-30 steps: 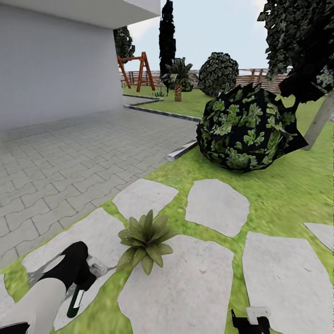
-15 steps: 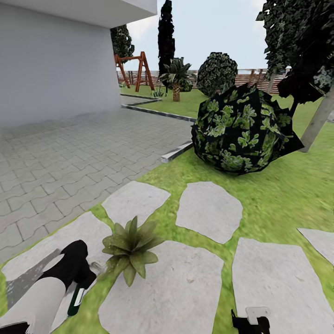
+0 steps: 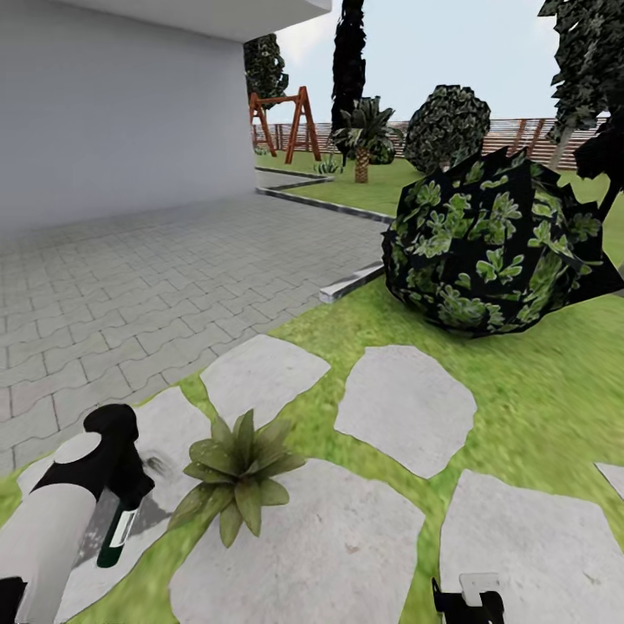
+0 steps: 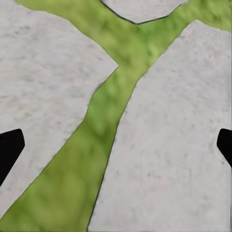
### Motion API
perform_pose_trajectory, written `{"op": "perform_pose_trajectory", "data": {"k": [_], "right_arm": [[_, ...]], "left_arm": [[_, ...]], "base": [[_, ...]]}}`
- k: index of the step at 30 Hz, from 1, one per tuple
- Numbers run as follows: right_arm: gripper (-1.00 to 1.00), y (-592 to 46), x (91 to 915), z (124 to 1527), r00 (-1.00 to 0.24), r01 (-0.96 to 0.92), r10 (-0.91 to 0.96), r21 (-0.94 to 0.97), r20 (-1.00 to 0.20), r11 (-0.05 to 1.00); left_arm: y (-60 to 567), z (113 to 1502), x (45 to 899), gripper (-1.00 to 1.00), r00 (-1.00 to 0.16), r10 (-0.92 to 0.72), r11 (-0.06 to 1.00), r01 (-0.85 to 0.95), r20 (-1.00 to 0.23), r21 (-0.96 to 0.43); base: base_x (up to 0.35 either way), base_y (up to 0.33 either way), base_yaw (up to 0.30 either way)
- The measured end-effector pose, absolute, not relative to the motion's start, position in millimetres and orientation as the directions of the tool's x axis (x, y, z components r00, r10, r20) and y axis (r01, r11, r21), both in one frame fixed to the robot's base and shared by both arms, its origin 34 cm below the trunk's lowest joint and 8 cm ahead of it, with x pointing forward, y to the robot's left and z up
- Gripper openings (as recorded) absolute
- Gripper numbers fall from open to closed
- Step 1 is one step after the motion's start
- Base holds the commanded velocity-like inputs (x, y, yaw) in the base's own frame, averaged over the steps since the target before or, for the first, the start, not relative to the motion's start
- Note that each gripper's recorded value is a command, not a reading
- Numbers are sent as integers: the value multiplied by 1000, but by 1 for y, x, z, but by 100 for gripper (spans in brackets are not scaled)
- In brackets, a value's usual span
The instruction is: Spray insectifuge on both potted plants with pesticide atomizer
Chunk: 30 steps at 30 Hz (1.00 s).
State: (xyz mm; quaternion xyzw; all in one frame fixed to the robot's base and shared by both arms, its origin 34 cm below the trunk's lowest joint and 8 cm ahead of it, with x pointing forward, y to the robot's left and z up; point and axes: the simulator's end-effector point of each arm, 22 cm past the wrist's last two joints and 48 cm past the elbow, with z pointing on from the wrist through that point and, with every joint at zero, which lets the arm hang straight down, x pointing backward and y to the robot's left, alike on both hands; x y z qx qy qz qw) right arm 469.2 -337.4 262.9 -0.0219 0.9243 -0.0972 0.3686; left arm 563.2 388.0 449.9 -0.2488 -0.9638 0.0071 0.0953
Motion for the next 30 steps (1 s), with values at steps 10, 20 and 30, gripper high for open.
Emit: {"op": "perform_pose_trajectory", "data": {"k": [10,20,30], "right_arm": [[100,-338,469,263,-728,32,-111,-196,-677,980],[100,-337,469,262,-728,28,-114,-196,-676,980],[100,-337,469,263,-728,28,-115,-196,-676,980]], "left_arm": [[380,462,580,-100,-814,547,831,556,196,-8],[380,467,587,-100,-815,549,829,559,187,3],[382,466,584,-100,-819,540,835,551,195,5]], "base": [[-23,-263,12],[-191,-220,82],[201,-212,258]]}}
